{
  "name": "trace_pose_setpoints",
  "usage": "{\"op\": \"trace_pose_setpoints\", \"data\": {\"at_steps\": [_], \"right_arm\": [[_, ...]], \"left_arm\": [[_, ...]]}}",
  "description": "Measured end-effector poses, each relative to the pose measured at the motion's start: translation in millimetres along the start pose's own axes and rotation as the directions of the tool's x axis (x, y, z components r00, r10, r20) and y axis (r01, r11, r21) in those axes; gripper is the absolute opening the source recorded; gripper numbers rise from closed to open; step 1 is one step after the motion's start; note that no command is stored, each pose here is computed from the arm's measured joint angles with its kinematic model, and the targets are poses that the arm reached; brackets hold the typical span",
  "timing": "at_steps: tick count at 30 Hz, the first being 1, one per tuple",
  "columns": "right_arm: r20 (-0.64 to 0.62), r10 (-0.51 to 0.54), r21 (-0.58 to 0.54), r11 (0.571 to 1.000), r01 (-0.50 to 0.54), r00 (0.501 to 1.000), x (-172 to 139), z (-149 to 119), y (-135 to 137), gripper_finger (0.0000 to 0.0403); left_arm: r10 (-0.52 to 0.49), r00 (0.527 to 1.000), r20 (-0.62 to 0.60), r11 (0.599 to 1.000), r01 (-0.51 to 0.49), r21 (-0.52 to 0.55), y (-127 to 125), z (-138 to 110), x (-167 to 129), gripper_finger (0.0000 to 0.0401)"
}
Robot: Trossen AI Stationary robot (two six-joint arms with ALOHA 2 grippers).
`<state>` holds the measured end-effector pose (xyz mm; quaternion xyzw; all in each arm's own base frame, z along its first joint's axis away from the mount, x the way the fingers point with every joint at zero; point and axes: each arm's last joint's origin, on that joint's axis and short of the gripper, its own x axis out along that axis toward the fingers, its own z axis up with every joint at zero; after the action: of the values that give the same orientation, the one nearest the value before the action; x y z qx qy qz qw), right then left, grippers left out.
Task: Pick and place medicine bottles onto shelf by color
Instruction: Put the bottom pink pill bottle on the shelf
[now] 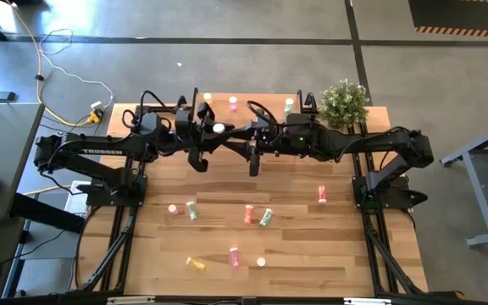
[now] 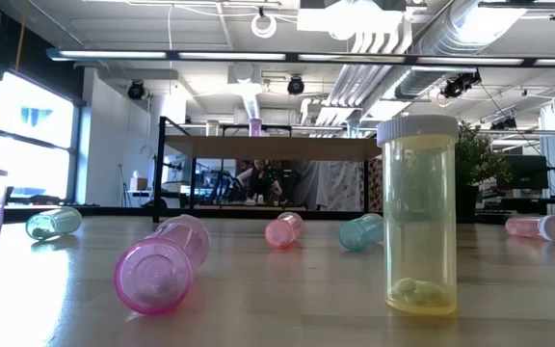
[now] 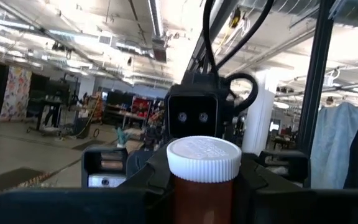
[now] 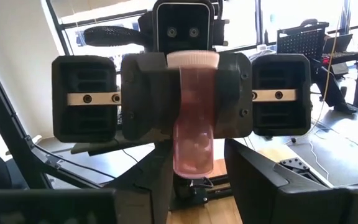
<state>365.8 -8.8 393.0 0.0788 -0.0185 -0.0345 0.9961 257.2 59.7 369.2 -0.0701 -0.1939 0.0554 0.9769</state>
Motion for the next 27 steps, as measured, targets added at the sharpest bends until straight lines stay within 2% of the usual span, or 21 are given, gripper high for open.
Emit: {"op": "trace_pose_setpoints", "data": {"at_steps": [6,13,27], "right_arm": [[-0.001,0.001,0.001,1.0,-0.001,1.0,-0.1,0.1,0.0,0.0137],[0.001,0.051,0.026,0.998,-0.051,0.999,0.2,0.5,1.5,0.0138],[0.022,0.033,0.02,0.999,-0.034,0.999,0.3,3.5,-5.7,0.0195]], "left_arm": [[0.0,1.0,0.013,1.0,0.001,-0.008,-0.2,1.3,0.0,0.0072],[0.003,1.0,0.018,1.0,-0.003,-0.009,-0.3,1.7,-0.1,0.0072],[0.007,1.0,0.028,1.0,-0.007,-0.025,-0.2,2.9,-0.3,0.0072]]}}
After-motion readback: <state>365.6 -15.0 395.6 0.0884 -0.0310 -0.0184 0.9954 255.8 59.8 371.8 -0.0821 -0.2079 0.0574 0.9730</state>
